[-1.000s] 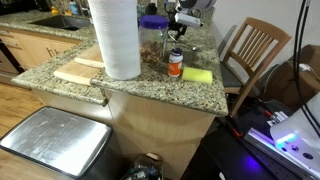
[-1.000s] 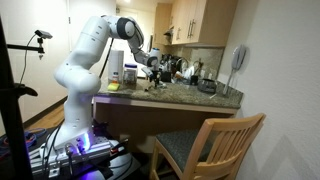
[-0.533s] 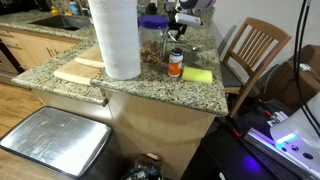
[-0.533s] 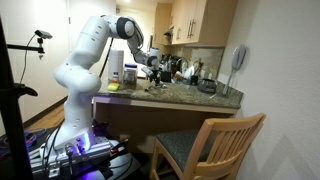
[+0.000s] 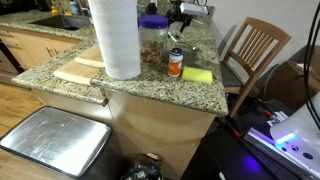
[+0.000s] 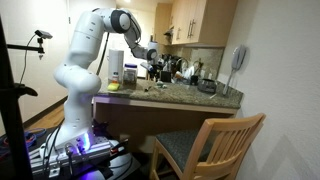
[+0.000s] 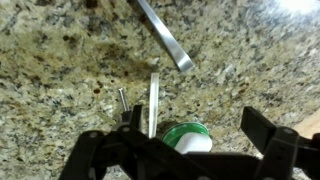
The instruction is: Replace the spoon on the jar with the sponge
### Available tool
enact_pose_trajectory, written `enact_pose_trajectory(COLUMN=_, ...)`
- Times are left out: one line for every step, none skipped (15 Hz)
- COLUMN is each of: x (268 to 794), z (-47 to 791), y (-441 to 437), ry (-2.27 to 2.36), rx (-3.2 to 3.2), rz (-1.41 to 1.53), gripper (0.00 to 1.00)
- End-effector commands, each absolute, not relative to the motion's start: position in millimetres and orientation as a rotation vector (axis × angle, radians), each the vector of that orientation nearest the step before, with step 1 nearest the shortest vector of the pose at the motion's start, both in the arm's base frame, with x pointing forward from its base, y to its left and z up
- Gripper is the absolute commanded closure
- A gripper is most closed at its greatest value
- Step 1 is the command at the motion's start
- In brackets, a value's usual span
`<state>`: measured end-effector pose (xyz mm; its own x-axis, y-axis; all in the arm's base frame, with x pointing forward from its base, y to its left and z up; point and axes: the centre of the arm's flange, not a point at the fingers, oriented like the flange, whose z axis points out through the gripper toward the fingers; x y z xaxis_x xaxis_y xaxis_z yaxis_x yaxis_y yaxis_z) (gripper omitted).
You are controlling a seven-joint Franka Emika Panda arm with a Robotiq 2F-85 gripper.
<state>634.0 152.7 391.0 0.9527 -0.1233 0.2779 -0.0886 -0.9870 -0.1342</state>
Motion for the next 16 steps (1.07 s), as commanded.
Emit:
enact_pose_trajectory(x=637.6, z=386.7, y=151.5, ry=0.177, rx=-2.984, rz=-0.445, gripper=0.00)
enact_pose_trajectory(x=640.8, z=382.2, y=150.8, ry=0.186, rx=-2.975, rz=-0.448, gripper=0.00)
enact_pose_trajectory(x=642.3, z=378.3, y=150.4, ry=0.191, rx=-2.970, rz=-0.441, gripper=0.00)
enact_pose_trajectory(x=644.5, z=371.9, y=149.4, ry=0.203, rx=-2.973, rz=-0.432, gripper=0.00)
enact_pose_trajectory(x=645.7, z=366.8, y=148.7, ry=0.209, rx=-2.977, rz=-0.419, gripper=0.00)
enact_pose_trajectory(x=647.3, z=360.5, y=147.5, ry=0.218, rx=-2.976, rz=-0.409, gripper=0.00)
enact_pose_trajectory(x=648.1, z=354.3, y=146.8, ry=0.226, rx=-2.982, rz=-0.400, gripper=0.00)
enact_pose_trajectory(x=649.9, z=348.8, y=145.6, ry=0.234, rx=-2.987, rz=-0.398, gripper=0.00)
enact_pose_trajectory(x=651.7, z=344.0, y=144.2, ry=0.243, rx=-2.987, rz=-0.406, gripper=0.00)
enact_pose_trajectory(x=653.4, z=339.1, y=142.7, ry=0.253, rx=-2.985, rz=-0.405, gripper=0.00)
enact_pose_trajectory(x=654.7, z=336.1, y=141.7, ry=0.257, rx=-2.983, rz=-0.402, gripper=0.00)
enact_pose_trajectory(x=655.3, z=331.5, y=140.6, ry=0.251, rx=-2.984, rz=-0.397, gripper=0.03)
enact_pose_trajectory(x=656.0, z=329.0, y=140.2, ry=0.258, rx=-2.984, rz=-0.395, gripper=0.27)
enact_pose_trajectory(x=657.4, z=328.6, y=140.4, ry=0.260, rx=-2.983, rz=-0.398, gripper=0.28)
enact_pose_trajectory(x=658.0, z=329.9, y=140.0, ry=0.260, rx=-2.981, rz=-0.400, gripper=0.33)
enact_pose_trajectory(x=658.7, z=330.7, y=138.9, ry=0.258, rx=-2.980, rz=-0.401, gripper=0.39)
